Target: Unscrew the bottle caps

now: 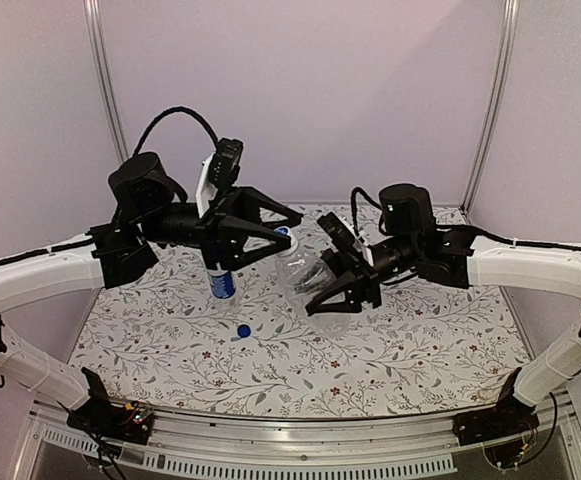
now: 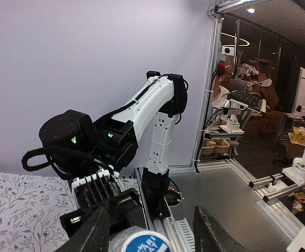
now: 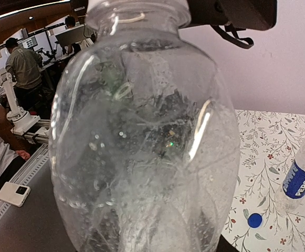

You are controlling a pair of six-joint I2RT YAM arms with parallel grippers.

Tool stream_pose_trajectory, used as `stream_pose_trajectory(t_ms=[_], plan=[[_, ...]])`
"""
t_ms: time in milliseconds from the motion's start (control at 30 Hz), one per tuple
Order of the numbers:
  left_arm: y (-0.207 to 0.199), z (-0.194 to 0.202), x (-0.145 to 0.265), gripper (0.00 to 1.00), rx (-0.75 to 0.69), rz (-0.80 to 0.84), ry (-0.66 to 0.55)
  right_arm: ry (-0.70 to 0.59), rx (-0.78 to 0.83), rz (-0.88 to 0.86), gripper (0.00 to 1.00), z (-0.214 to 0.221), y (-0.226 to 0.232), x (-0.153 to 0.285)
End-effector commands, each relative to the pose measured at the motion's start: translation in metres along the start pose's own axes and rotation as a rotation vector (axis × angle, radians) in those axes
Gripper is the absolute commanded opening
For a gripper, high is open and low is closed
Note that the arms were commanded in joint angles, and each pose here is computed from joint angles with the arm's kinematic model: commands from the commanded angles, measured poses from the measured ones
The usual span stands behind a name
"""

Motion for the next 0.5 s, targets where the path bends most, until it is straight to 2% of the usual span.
stream_pose_trajectory(t_ms=[0, 267, 467], plan=[[0.0005, -0.0088, -0.0002, 0.46, -0.038, 0.029, -0.019, -0.016, 0.016, -0.016, 0.26, -0.0097, -0.0007, 0.0], [0.0016, -0.0035, -0.0001, 0.42, -0.03, 0.012, -0.01, -0.019, 0.018, 0.005, 0.26, -0.0115, -0.0017, 0.0003], [0.0013, -0.0026, 0.002, 0.28, -0.031, -0.012, -0.011, -0.02, 0.017, 0.033, 0.26, -0.0119, -0.0033, 0.0009]])
Point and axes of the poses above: each gripper's point midway between its finger pads, its own x axis back along the fingers, its own y axis along the line the jaws close on, z = x × y, the point moved 9 cm from there along x, back along the fingers, and after that the axes turned 5 degrees about -x, right-handed, at the moved point
